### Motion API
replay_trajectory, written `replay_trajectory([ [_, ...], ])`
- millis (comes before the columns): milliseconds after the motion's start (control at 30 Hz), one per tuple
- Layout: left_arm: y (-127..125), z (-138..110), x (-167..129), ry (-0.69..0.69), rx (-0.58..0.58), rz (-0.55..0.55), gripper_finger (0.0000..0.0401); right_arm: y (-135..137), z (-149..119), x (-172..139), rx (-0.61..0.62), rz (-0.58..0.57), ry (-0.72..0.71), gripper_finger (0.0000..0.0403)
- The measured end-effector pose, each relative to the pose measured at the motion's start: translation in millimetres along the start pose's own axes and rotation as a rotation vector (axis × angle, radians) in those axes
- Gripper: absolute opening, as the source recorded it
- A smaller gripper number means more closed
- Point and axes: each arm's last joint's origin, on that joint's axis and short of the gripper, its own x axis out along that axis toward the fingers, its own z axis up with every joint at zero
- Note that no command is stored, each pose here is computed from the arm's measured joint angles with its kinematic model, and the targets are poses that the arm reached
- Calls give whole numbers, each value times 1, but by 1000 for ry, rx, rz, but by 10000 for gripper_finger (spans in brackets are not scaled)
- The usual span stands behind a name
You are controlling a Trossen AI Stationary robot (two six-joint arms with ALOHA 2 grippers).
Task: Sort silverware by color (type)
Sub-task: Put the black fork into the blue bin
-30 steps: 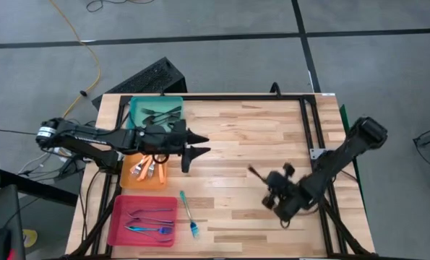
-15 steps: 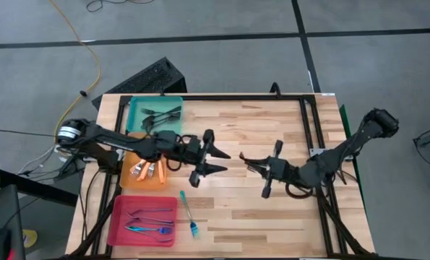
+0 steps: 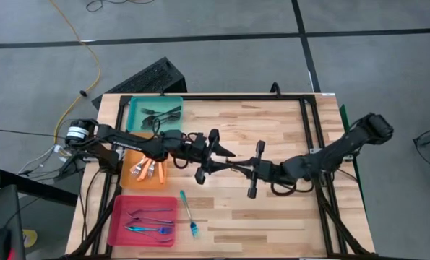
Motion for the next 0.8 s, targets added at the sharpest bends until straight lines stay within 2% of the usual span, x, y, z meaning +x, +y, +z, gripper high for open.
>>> replay_trajectory([
  [100,-1,0,0,6,0,-19,165,-4,0,3,1,-9,-10,21],
  [300,1,-2,0,21,24,15,152,-11,0,8,37,35,-28,21],
  [467,1,-3,0,35,49,16,84,-11,-1,9,49,48,-19,21],
  [567,1,-3,0,30,58,21,43,-11,-1,9,52,40,-20,35],
  [800,2,-3,0,27,64,53,43,-13,-3,10,46,36,-2,54],
])
